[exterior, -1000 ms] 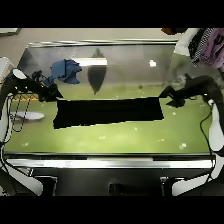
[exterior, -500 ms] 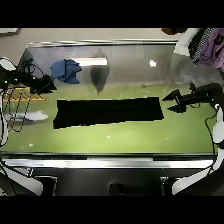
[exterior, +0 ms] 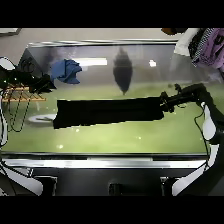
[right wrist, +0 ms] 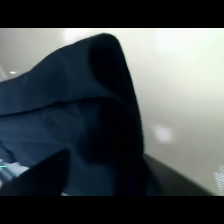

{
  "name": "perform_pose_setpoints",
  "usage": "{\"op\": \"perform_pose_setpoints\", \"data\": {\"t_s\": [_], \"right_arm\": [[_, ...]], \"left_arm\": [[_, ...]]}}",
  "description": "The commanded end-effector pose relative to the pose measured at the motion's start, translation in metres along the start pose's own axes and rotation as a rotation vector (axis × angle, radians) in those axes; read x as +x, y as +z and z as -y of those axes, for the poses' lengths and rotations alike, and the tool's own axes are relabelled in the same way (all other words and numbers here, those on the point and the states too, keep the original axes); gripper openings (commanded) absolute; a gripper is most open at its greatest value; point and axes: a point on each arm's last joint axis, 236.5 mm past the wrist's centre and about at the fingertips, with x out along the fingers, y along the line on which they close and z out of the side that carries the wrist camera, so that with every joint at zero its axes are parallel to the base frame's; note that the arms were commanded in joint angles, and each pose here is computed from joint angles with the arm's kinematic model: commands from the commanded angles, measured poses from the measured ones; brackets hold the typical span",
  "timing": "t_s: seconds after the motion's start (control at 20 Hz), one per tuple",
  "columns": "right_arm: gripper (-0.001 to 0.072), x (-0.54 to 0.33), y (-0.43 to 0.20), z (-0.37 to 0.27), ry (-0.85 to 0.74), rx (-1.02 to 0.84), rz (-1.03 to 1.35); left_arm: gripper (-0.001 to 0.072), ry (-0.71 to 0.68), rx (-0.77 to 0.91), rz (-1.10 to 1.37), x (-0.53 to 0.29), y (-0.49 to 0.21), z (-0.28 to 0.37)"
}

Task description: Fold the clothes and pants, and hang the long-sleeved shirts on hangers.

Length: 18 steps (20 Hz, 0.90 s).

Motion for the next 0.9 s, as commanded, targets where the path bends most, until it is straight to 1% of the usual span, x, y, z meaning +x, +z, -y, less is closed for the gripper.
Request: {"op": "perform_pose_setpoints", "data": {"t_s": [0.0, 0.05, 0.1, 0.2, 0.25, 0.3, 0.35, 0.5, 0.6, 0.7, 0.85], "right_arm": [[0.0177, 0.012, 0.001, -0.001, -0.055, -0.039, 0.01], [0.0059, 0.01, 0.002, -0.003, -0.054, -0.042, 0.018], [0.0029, 0.005, 0.002, -0.006, -0.055, -0.048, 0.028], [0.0028, -0.012, 0.001, -0.013, -0.085, -0.068, 0.059], [0.0028, -0.023, 0.0, -0.013, -0.12, -0.069, 0.074], [0.0028, -0.037, -0.003, -0.013, -0.166, -0.077, 0.091], [0.0028, -0.052, -0.007, -0.011, -0.219, -0.086, 0.112], [0.0028, -0.102, -0.02, -0.012, -0.358, -0.114, 0.179], [0.0028, -0.133, -0.033, -0.018, -0.418, -0.122, 0.226], [0.0028, -0.158, -0.048, -0.029, -0.442, -0.128, 0.263], [0.0028, -0.186, -0.065, -0.052, -0.429, -0.153, 0.335]], "left_arm": [[0.034, -0.001, 0.001, 0.002, -0.001, 0.0, 0.001], [0.0339, -0.003, 0.004, 0.0, 0.0, 0.0, 0.002], [0.0321, -0.004, 0.008, -0.003, 0.001, -0.001, 0.004], [0.031, -0.007, 0.018, -0.013, 0.006, -0.004, 0.01], [0.0246, -0.01, 0.026, -0.027, 0.012, -0.007, 0.016], [0.0045, -0.021, 0.028, -0.046, 0.019, -0.012, 0.024], [0.002, -0.046, 0.031, -0.071, 0.03, -0.02, 0.038], [0.002, -0.156, 0.075, -0.155, 0.07, -0.054, 0.102], [0.002, -0.249, 0.111, -0.192, 0.102, -0.083, 0.161], [0.002, -0.34, 0.134, -0.242, 0.133, -0.123, 0.226], [0.002, -0.484, 0.135, -0.267, 0.169, -0.182, 0.318]]}}
